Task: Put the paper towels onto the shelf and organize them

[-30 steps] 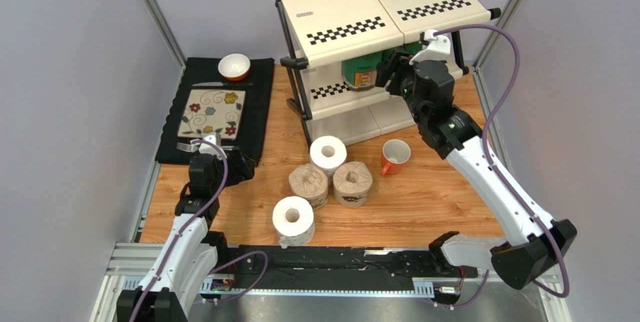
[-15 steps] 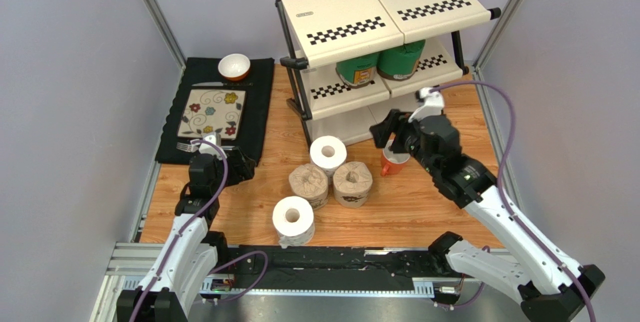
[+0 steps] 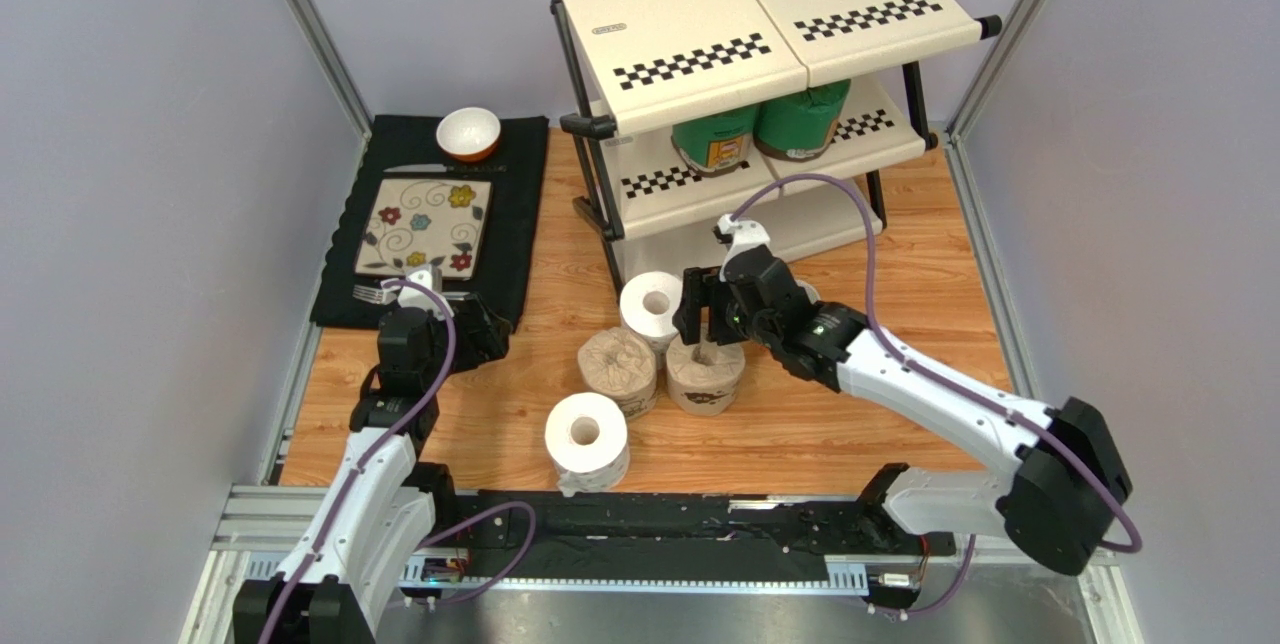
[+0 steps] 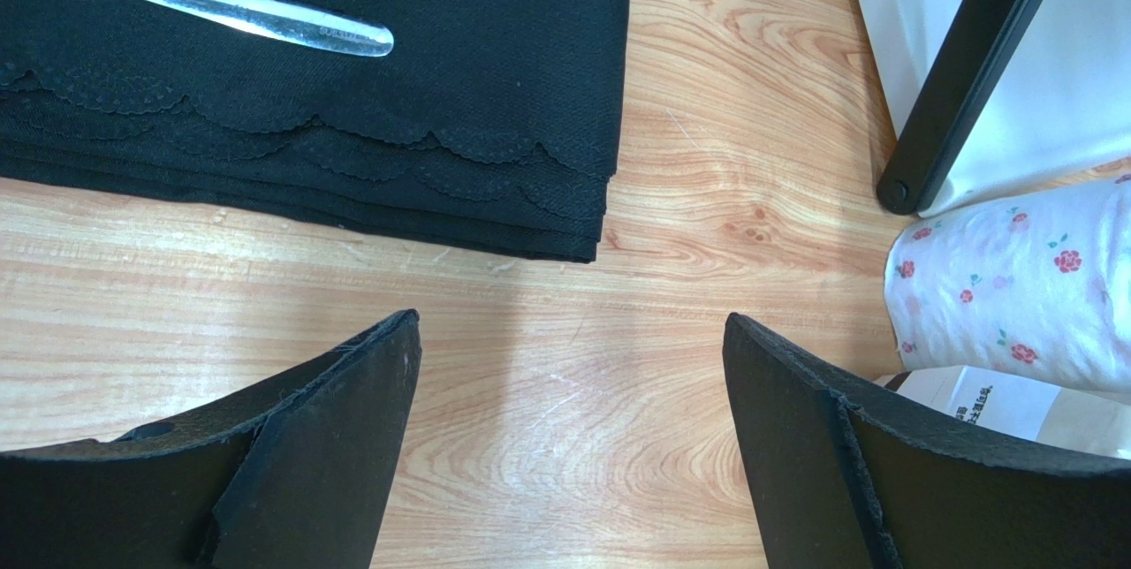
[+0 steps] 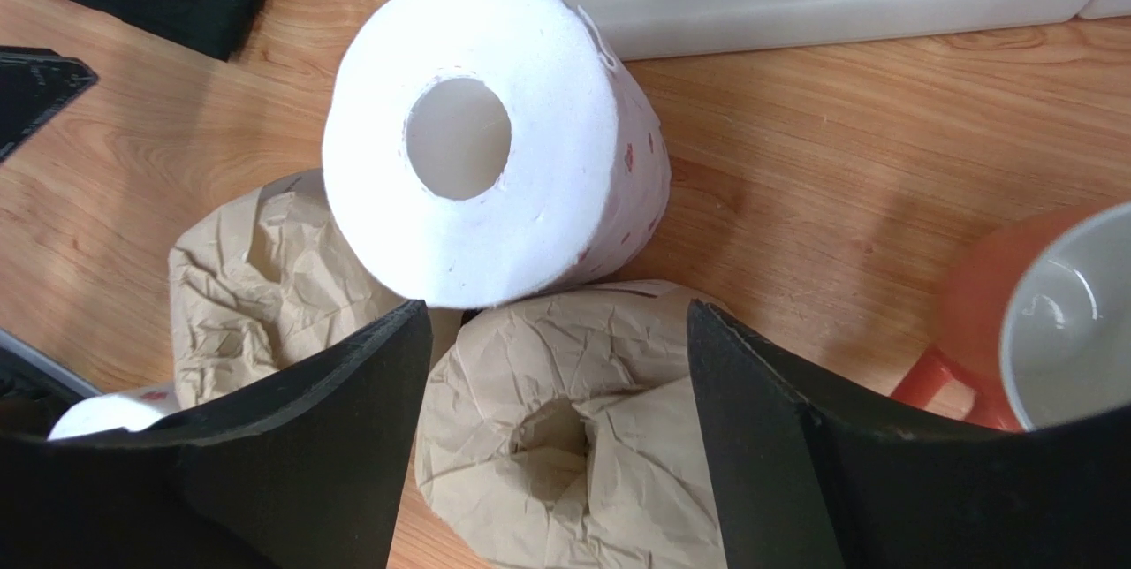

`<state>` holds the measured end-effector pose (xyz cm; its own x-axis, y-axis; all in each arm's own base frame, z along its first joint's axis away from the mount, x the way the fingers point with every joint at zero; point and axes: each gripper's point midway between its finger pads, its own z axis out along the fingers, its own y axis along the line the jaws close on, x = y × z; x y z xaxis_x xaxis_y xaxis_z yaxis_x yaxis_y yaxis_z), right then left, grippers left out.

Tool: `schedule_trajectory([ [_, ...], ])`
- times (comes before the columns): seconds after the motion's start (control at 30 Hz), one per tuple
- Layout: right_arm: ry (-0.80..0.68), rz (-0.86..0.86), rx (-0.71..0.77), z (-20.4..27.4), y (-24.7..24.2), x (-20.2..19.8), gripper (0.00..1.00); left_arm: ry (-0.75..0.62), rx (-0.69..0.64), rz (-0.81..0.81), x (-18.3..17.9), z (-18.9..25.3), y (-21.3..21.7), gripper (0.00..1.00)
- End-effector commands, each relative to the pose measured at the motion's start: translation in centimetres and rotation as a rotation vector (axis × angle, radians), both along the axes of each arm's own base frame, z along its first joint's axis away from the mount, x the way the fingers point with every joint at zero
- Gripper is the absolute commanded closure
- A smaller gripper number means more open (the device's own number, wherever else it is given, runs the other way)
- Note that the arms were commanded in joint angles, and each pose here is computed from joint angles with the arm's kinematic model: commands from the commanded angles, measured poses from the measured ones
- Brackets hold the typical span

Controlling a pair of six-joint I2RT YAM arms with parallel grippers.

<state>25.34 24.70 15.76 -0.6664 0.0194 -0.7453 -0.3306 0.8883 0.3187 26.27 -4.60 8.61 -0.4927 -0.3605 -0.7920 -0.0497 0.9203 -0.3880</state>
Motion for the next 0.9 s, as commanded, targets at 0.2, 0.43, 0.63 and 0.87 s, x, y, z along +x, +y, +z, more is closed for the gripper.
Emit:
schedule_trajectory([
  [0.2,-0.118,-0.072,0.025,1.8,2.4,4.7,0.24,-0.044,-0.013,-0.008,0.7,1.4,-0.2,0.07],
  [0.43,-0.114,-0.114,-0.012,0.6,2.7,6.1,0.24,-0.043,-0.015,-0.011,0.7,1.3,-0.3,0.07],
  [0.63,-0.084,-0.115,-0.049,-1.2,3.4,6.8,0.24,-0.041,-0.017,-0.013,0.7,1.2,-0.3,0.07],
  [0.87,-0.054,-0.122,-0.068,-2.8,3.7,7.1,0.28,-0.041,-0.017,-0.013,0.7,1.1,-0.3,0.07],
])
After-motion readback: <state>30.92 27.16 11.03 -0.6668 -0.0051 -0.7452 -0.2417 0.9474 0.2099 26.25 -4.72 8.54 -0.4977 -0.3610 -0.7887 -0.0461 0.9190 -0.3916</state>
